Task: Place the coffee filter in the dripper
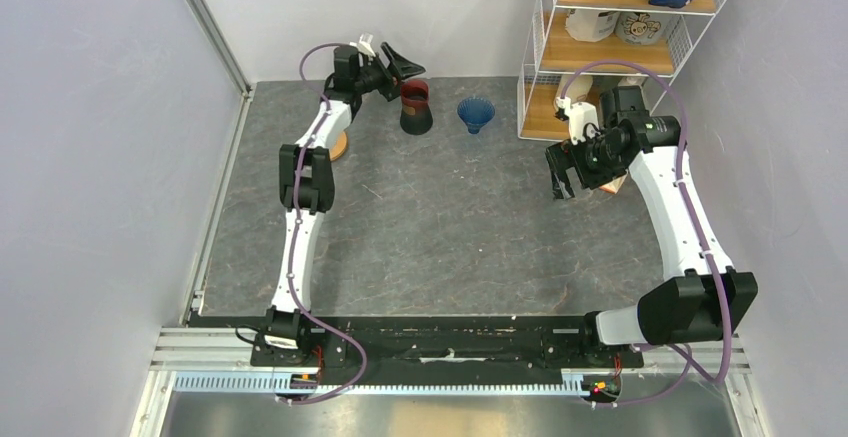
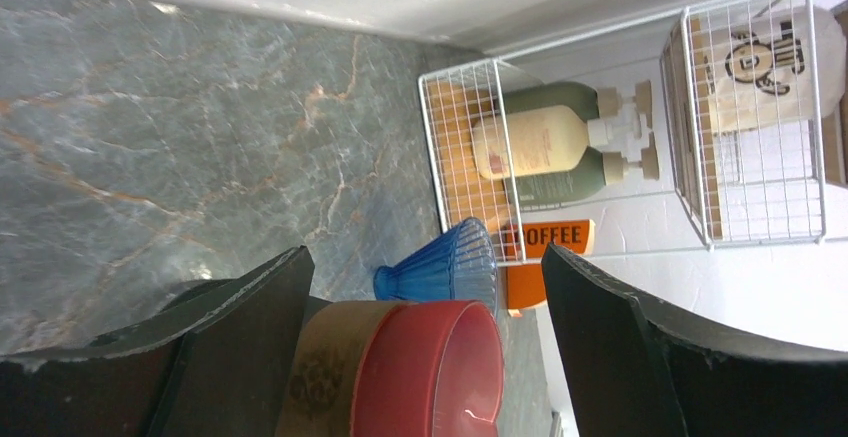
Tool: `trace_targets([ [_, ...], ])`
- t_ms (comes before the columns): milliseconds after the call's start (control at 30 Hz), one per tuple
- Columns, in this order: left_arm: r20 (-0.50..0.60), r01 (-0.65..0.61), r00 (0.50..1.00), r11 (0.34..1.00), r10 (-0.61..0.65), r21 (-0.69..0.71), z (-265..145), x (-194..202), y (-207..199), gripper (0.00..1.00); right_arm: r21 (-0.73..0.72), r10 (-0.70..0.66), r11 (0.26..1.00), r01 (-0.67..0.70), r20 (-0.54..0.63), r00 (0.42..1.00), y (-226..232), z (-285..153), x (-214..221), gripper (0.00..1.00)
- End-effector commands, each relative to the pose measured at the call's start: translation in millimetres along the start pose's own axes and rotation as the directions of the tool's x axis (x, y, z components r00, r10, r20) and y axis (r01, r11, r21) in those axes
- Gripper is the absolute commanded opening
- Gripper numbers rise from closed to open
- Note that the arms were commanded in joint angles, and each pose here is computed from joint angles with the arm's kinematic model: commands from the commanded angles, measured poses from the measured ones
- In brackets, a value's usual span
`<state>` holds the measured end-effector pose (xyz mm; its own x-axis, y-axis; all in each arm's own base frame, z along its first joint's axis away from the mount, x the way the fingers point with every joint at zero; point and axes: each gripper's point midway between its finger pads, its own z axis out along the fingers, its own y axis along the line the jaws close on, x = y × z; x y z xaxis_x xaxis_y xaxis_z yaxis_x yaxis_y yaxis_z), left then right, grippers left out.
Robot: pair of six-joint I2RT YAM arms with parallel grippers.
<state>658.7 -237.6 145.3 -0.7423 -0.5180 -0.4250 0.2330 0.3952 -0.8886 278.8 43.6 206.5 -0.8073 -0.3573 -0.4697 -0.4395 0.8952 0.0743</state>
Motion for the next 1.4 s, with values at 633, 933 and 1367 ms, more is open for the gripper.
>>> trace_targets([
  [633,-0.136,-0.063,0.987,0.990,0.081,0.126,-30.4,46.1,-51.1,0.87,-0.020,-0.012,1.000,0.013,0.045,0.999,5.9,-8.7,-8.9,0.99],
  [933,-0.171,-0.070,0.981,0.988,0.093,0.137,-51.3,72.3,-65.5,0.87,-0.033,-0.011,0.999,0.013,0.053,0.999,10.4,-8.0,-4.5,0.99],
  [1367,-0.242,-0.052,0.965,0.980,0.098,0.192,-50.2,110.5,-73.9,0.91,-0.044,-0.013,0.999,0.016,0.058,0.998,18.4,-15.1,5.1,0.99],
])
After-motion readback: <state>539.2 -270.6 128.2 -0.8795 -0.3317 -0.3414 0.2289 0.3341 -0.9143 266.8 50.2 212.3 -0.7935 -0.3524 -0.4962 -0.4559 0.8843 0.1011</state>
